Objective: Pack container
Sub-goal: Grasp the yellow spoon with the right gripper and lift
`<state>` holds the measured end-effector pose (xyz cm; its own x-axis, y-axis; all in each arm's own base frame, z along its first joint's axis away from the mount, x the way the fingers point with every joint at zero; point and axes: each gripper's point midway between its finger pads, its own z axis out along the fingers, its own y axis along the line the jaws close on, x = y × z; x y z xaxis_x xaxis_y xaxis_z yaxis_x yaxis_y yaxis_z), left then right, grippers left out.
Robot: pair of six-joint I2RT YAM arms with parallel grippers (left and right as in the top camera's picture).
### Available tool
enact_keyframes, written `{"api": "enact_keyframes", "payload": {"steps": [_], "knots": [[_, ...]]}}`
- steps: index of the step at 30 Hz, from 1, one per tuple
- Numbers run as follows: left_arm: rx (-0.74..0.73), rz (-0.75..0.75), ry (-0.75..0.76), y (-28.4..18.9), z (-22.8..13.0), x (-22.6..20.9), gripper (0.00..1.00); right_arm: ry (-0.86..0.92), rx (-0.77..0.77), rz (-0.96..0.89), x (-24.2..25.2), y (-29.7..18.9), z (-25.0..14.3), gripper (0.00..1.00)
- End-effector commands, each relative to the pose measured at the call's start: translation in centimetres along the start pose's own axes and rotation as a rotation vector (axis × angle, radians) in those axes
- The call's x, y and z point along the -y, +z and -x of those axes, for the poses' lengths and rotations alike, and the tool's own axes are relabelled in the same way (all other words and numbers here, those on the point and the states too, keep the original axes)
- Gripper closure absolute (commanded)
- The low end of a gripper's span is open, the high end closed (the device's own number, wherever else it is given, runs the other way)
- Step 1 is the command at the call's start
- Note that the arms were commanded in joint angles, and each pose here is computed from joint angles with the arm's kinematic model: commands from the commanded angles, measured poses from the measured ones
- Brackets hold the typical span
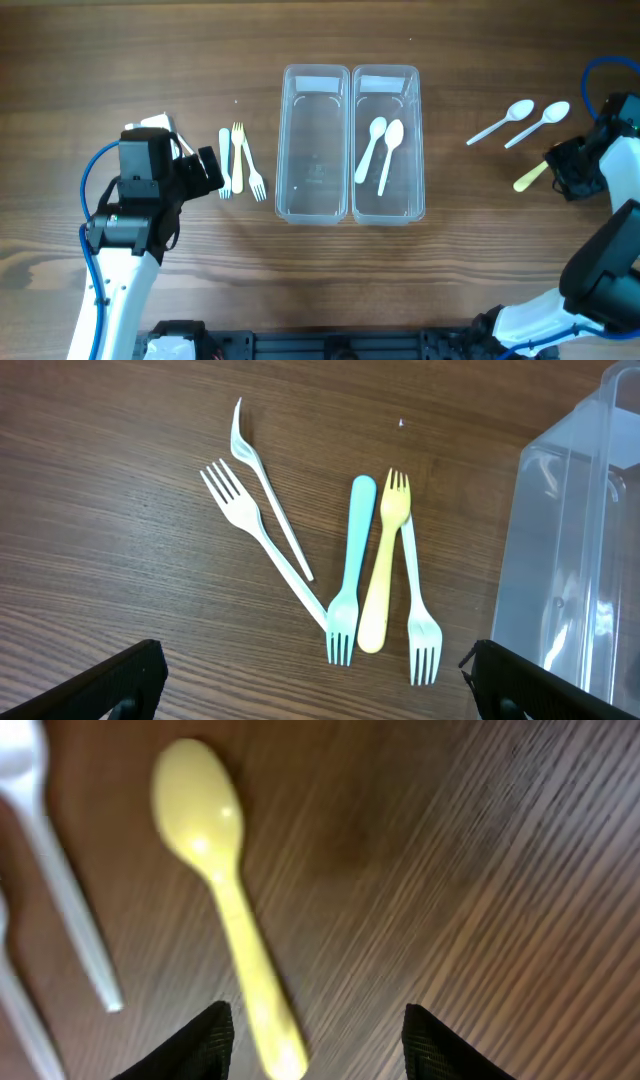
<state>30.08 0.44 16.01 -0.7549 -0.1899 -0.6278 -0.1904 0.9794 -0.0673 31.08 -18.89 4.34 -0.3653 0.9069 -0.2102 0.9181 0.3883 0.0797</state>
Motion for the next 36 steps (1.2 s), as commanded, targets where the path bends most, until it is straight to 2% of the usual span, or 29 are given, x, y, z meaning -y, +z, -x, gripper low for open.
{"api": "enact_keyframes", "payload": {"steps": [1, 9, 17, 23, 30, 34, 36], "knots": [[0.026, 0.005, 0.017, -0.4, 0.9, 0.1, 0.00, -0.030, -0.034, 0.027, -0.7, 1.4, -0.5, 0.46], [0.026, 0.005, 0.017, -0.4, 0.9, 0.1, 0.00, 0.011, -0.056, 0.111, -2.7, 3.4, -0.4, 0.53], [0.026, 0.005, 0.017, -0.4, 0.9, 0.1, 0.00, -0.005, -0.136, 0.047, -2.3, 6.3, -2.7, 0.55], [0.026, 0.005, 0.017, -0.4, 0.9, 0.1, 0.00, -0.036, -0.186, -0.001, -1.4, 7.1, -4.0, 0.73], [0.026, 0.005, 0.017, -0.4, 0.9, 0.1, 0.00, -0.083, -0.195, -0.148, 1.7, 6.8, -4.6, 0.73], [0.026, 0.005, 0.017, -0.4, 0.9, 0.1, 0.00, -0.093, -0.208, -0.161, 2.0, 6.6, -4.9, 0.74], [0.026, 0.005, 0.017, -0.4, 0.9, 0.1, 0.00, -0.093, -0.208, -0.161, 2.0, 6.6, -4.9, 0.85]]}}
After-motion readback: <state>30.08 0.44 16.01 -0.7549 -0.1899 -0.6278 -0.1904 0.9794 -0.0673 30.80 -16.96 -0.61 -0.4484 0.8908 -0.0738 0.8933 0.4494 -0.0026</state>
